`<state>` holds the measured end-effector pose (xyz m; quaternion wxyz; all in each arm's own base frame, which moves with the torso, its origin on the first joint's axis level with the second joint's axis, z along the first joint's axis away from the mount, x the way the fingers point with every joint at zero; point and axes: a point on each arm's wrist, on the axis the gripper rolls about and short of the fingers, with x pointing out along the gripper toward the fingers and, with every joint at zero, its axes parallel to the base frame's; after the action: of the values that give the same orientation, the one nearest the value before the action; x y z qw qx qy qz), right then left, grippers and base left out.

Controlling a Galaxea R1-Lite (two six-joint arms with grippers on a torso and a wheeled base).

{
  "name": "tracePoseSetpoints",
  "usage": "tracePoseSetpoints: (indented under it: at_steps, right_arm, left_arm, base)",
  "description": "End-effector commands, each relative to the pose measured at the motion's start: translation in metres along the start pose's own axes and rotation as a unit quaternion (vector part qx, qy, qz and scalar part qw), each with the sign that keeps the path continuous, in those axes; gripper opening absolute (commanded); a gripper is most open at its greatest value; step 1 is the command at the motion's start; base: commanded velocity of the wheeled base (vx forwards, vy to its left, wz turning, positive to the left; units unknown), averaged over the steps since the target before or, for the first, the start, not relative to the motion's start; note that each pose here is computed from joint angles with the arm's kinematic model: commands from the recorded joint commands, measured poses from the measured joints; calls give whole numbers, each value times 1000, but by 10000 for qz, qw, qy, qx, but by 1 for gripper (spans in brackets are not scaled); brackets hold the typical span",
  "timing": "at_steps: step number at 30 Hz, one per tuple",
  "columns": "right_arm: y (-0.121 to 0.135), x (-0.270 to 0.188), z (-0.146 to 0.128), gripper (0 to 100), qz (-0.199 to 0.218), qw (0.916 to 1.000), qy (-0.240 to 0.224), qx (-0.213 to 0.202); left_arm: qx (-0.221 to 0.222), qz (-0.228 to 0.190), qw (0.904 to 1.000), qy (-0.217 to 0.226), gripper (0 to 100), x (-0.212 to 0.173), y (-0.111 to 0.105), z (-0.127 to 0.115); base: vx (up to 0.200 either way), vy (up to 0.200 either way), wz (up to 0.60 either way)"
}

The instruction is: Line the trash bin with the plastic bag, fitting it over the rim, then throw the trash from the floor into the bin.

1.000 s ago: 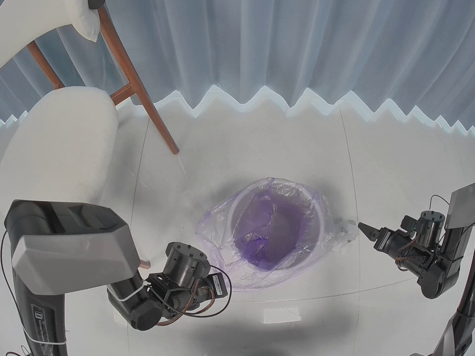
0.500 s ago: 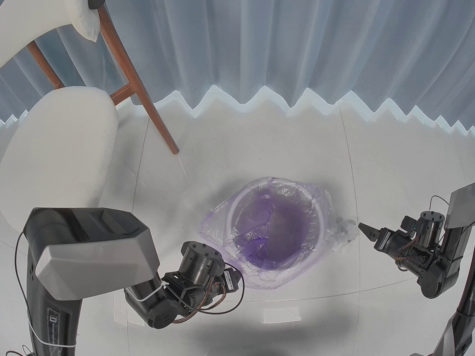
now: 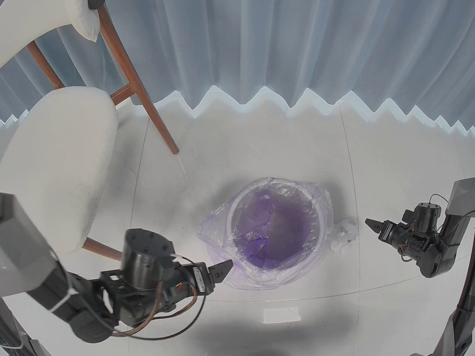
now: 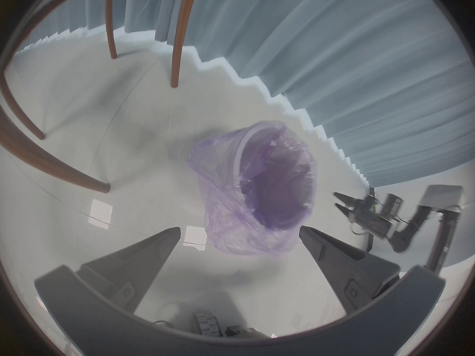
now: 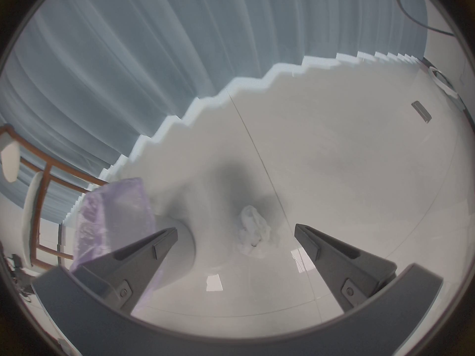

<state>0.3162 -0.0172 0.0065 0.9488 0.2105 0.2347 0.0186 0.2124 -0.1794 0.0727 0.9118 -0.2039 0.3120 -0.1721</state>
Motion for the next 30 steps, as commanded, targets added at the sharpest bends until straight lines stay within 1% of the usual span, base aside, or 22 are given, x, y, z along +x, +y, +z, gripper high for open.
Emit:
tracePoseSetpoints:
  at_steps: [1, 3, 5, 7, 8, 10, 11, 12, 16, 17, 18, 21, 22, 23, 24, 25, 28, 30]
  right_arm:
    - [-31, 54, 33, 100, -383, 9981, 475, 38]
    - [-32, 62, 32, 100, -439, 9964, 721, -81]
    - [-34, 73, 32, 100, -444, 9945, 891, -328]
    - [-34, 76, 31, 100, -438, 9942, 910, -374]
    - [-33, 91, 26, 100, -380, 9929, 976, -562]
    - [-32, 98, 23, 100, -343, 9927, 992, -594]
    - [-32, 98, 23, 100, -343, 9927, 992, -594]
    - [-28, 110, 15, 100, -264, 9921, 1043, -647]
    - [-20, 125, -2, 100, -137, 9898, 1212, -737]
    - [-20, 125, -2, 100, -137, 9898, 1212, -737]
    - [-16, 130, -11, 100, -90, 9885, 1297, -769]
    - [-11, 133, -10, 100, -47, 9876, 1356, -786]
    - [-6, 138, -8, 100, -21, 9865, 1424, -805]
    - [-4, 141, -7, 100, -14, 9860, 1460, -804]
    - [-4, 141, -7, 100, -14, 9860, 1460, -804]
    - [-3, 146, -4, 100, -28, 9854, 1503, -800]
    - [-2, 153, 1, 100, -77, 9846, 1560, -792]
    - [-2, 156, 4, 100, -99, 9839, 1607, -777]
  left_arm:
    - [267, -462, 9982, -279, 100, -103, 17, -9]
    - [218, -458, 9979, -399, 100, -109, 20, -7]
    - [93, -407, 9973, -612, 100, -111, 23, 1]
    - [75, -381, 9972, -646, 100, -112, 24, 3]
    - [-43, -343, 9947, -967, 100, -117, 28, 13]
    - [-97, -405, 9923, -1170, 100, -123, 28, 18]
    - [-97, -405, 9923, -1170, 100, -123, 28, 18]
    - [-56, -419, 9888, -1434, 100, -131, 30, 24]
    - [66, -171, 9815, -1908, 100, -143, 40, 35]
    - [66, -171, 9815, -1908, 100, -143, 40, 35]
    - [93, 2, 9773, -2116, 100, -147, 45, 41]
    - [129, 201, 9724, -2321, 100, -152, 51, 46]
    - [167, 372, 9677, -2487, 100, -156, 56, 49]
    - [172, 439, 9651, -2574, 100, -158, 58, 51]
    - [172, 439, 9651, -2574, 100, -158, 58, 51]
    - [177, 542, 9614, -2693, 100, -162, 61, 54]
    - [229, 553, 9529, -2972, 100, -172, 60, 60]
    - [317, 535, 9497, -3068, 100, -177, 58, 62]
  base:
    - [0, 0, 0]
    - [0, 0, 0]
    - [0, 0, 0]
    - [0, 0, 0]
    - [0, 0, 0]
    - [0, 0, 0]
    - [0, 0, 0]
    - [0, 0, 0]
    - [0, 0, 0]
    - [0, 0, 0]
    - [0, 0, 0]
    - [0, 0, 0]
    - [0, 0, 0]
    - [0, 0, 0]
    - [0, 0, 0]
    - [0, 0, 0]
    - [0, 0, 0]
    - [0, 0, 0]
